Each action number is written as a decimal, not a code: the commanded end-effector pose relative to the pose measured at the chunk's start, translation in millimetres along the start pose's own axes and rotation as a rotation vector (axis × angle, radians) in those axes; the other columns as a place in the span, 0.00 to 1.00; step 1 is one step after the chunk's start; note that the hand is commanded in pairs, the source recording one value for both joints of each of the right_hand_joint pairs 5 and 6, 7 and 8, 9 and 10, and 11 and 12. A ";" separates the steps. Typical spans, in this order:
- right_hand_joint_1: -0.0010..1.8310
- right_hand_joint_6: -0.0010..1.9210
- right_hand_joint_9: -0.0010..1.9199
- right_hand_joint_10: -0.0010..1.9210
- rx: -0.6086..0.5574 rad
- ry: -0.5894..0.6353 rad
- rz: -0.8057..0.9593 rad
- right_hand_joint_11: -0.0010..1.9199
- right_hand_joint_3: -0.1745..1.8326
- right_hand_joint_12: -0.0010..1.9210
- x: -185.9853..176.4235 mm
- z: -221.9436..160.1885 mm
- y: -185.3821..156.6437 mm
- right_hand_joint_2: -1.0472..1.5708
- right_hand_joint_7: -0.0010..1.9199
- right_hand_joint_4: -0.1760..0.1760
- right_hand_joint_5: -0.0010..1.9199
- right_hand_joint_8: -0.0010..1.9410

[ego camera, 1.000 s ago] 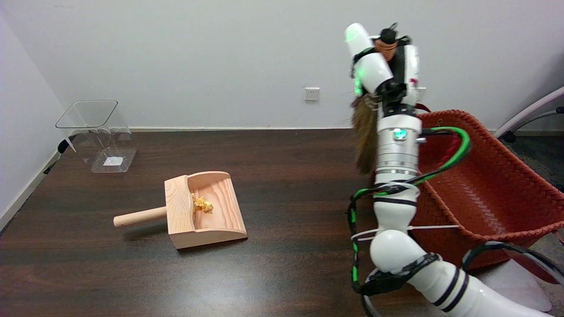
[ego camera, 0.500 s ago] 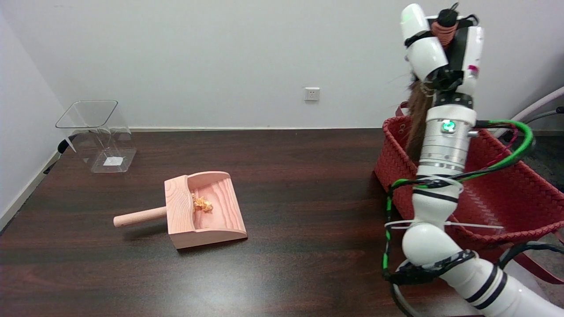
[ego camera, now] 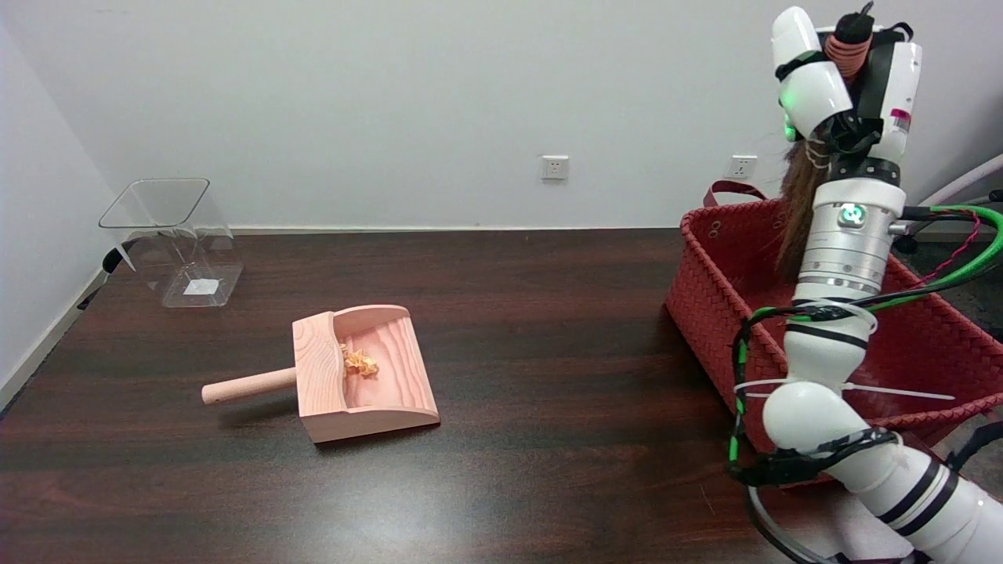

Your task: Place the broom into the brown storage basket.

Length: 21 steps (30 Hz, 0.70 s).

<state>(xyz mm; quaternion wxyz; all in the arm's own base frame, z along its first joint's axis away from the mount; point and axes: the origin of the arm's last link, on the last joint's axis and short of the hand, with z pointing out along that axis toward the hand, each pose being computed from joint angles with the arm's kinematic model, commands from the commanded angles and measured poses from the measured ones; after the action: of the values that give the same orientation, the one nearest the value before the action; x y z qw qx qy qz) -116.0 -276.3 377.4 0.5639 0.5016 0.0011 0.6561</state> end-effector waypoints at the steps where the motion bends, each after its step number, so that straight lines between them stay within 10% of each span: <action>1: 0.43 1.00 1.00 1.00 -0.138 -0.020 -0.009 1.00 0.22 1.00 39.6 6.6 79.6 1.00 1.00 0.50 1.00 0.99; 21: 0.43 1.00 1.00 1.00 -0.244 -0.099 0.041 1.00 0.23 1.00 40.1 -27.0 128.6 1.00 1.00 0.50 1.00 0.99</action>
<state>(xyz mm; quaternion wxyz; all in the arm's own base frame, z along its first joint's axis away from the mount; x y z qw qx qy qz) -181.7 -282.0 447.5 0.5974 0.4669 -0.0668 0.6486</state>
